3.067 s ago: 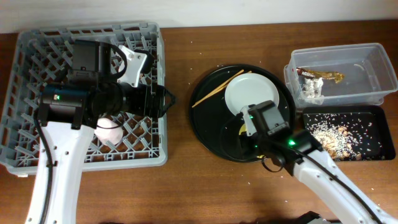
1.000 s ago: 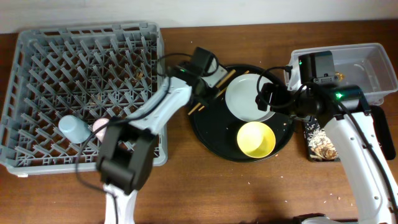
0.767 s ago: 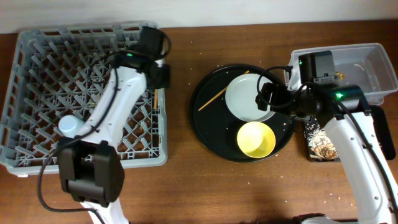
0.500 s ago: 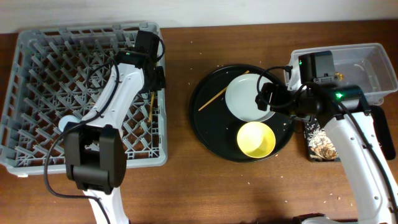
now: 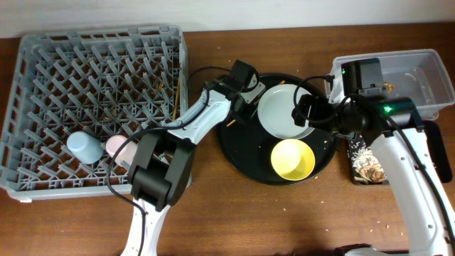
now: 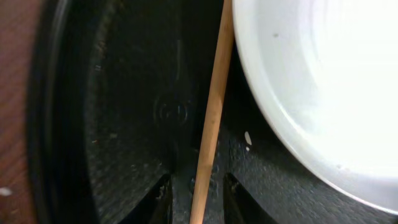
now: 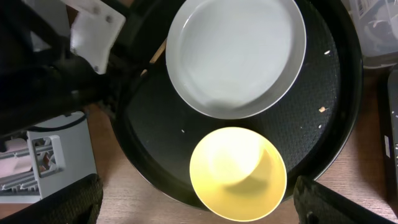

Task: Sort waste into correct bins and load items into the dishwasher rack
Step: 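Pick up the wooden chopsticks with the left gripper and place them in the rack, then grasp the yellow bowl with the left gripper and place it in the rack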

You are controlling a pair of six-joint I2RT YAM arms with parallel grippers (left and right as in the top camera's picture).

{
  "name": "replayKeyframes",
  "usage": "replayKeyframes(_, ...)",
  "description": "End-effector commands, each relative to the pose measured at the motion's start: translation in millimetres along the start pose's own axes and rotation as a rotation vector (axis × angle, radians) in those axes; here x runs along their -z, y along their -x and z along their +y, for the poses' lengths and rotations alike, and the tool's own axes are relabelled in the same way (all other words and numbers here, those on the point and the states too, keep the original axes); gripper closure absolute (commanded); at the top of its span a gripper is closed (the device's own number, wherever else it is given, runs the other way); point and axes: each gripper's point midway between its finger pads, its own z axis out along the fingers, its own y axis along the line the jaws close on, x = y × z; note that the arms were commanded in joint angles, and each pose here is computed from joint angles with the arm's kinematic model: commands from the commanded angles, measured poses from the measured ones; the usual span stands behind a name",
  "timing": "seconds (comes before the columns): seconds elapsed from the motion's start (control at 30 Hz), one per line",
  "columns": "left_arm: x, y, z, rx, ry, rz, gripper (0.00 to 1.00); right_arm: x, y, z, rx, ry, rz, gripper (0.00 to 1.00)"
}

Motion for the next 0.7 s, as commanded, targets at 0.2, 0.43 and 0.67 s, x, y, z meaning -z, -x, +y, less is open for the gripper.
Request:
replayKeyframes(0.2, 4, -18, 0, 0.062, 0.011, 0.111, 1.00, 9, 5, 3, 0.004, 0.012, -0.029, 0.02)
replayKeyframes(0.43, 189, -6, 94, 0.548, 0.222, -0.024, 1.00, 9, 5, 4, 0.004, 0.012, -0.029, 0.02)
replayKeyframes(0.67, 125, -93, 162, 0.785, 0.299, 0.133, 0.93, 9, 5, 4, 0.004, 0.012, -0.030, 0.01)
